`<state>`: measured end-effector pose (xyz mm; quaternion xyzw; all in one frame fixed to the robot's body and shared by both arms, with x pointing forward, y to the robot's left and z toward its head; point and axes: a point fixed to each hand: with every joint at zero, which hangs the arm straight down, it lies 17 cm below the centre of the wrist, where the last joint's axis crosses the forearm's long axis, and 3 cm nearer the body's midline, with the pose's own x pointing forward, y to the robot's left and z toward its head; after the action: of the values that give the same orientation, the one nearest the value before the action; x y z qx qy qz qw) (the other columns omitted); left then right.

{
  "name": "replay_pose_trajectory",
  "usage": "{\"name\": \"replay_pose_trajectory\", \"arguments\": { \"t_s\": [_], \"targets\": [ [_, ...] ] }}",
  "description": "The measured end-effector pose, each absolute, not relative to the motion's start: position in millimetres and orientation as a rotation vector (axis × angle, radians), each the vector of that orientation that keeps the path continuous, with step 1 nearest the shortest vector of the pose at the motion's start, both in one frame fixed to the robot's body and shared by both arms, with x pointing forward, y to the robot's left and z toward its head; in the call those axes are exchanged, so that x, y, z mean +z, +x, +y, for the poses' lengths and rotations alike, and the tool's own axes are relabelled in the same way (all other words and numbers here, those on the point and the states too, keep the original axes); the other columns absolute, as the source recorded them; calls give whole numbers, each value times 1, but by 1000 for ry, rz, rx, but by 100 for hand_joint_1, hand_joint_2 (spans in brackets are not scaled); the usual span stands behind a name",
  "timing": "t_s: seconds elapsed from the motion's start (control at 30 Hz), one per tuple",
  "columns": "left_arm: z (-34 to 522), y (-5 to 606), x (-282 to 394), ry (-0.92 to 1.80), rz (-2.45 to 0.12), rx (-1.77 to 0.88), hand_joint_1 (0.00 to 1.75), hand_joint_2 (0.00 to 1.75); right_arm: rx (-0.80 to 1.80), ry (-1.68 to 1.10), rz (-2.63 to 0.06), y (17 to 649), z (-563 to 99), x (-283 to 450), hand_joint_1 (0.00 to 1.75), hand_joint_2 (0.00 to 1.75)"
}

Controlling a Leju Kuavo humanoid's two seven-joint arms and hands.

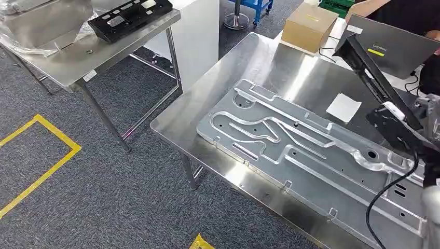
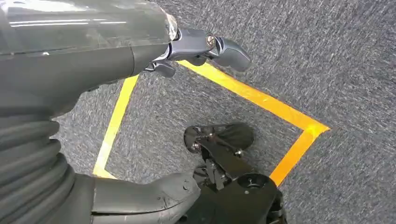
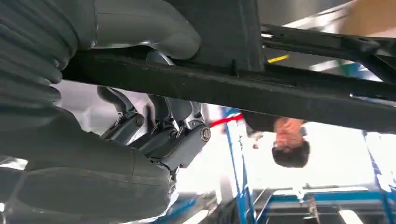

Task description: Take the parts from the cabinet and place them on the table.

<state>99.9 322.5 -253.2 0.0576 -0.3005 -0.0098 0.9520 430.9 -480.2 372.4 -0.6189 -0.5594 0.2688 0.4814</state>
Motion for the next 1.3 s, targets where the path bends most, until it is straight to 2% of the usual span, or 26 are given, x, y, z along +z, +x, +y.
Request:
{"name": "replay_pose_trajectory", "arguments": {
  "t_s": [0.23, 0.53, 0.83, 1.0, 1.3],
  "targets": [
    [325, 107, -252, 114, -616, -43, 0, 175, 824, -1513, -1234, 475, -461, 334, 175, 175],
    [324, 110, -252, 110, -612, -56, 0, 175, 1017, -1431, -1183, 494, -417, 281, 175, 175],
    [318, 127, -249, 81, -638, -84, 0, 175, 1301, -1222, -1189, 508, -297, 190, 175, 175],
    [318, 126, -249, 79, -638, -89, 0, 175, 1339, -1174, -1202, 510, -273, 178, 175, 175],
    [324, 136, -240, 92, -719, -51, 0, 175, 1328, -1137, -1216, 509, -268, 169, 175, 175]
  ]
}}
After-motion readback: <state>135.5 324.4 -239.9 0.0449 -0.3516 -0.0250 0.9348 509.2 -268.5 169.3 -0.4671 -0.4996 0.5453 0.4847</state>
